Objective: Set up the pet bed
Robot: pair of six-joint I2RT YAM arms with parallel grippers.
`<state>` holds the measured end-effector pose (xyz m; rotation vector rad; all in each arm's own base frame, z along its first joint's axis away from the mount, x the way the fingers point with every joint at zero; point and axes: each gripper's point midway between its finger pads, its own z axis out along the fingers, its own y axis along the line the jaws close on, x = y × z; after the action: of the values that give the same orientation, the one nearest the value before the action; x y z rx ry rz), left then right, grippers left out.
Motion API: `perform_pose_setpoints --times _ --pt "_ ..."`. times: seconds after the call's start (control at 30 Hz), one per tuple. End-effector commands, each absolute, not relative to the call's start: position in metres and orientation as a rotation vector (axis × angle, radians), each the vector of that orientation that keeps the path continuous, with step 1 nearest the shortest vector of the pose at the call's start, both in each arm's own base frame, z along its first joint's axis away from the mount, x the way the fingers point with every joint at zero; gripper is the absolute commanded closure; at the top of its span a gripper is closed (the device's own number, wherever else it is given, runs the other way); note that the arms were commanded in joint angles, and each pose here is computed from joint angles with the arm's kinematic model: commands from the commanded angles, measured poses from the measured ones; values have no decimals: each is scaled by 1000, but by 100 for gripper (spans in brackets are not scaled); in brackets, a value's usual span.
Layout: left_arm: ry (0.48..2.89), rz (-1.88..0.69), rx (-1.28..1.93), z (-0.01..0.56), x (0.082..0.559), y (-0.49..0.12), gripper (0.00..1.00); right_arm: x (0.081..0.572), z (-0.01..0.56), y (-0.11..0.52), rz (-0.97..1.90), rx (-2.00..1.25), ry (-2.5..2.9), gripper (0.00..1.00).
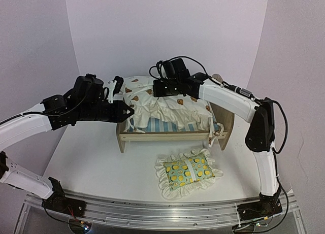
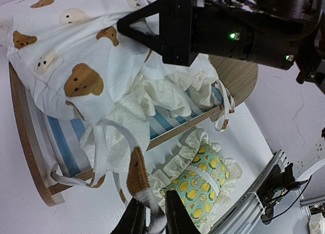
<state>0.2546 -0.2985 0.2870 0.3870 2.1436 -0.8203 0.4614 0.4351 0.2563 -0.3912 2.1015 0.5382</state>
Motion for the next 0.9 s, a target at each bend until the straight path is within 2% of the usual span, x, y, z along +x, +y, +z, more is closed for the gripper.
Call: perform_pose_setpoints --times 0.0,0.13,0.23,0.43,0.5,0.57,0.6,0.63,0.67,0.7,0.87 --pt "2147 -845 376 298 254 -301 83 465 253 441 547 -368 2087 100" --pt "2192 -831 366 277 254 -300 80 466 244 442 528 -372 2098 100" --pt "2211 -842 370 263 251 -301 72 468 238 443 505 -376 2102 100" --pt "2208 -868 390 237 259 -318 72 472 216 450 497 -396 2122 100" --pt "2196 -881 399 233 264 -325 70 476 207 454 498 -402 2120 100" --pt "2184 -903 408 231 268 -334 55 478 198 458 494 -414 2118 100" --pt "2186 -904 412 230 270 -337 42 480 194 459 490 -415 2117 100" --pt "2190 -889 412 229 272 -337 20 483 190 458 472 -408 2116 100" --pt "2195 -870 410 228 273 -336 5 486 186 456 451 -397 2114 100" --pt "2197 -843 400 228 275 -332 1 489 184 452 422 -379 2109 100" --pt "2214 -648 314 236 285 -301 0 505 183 446 342 -306 2072 100"
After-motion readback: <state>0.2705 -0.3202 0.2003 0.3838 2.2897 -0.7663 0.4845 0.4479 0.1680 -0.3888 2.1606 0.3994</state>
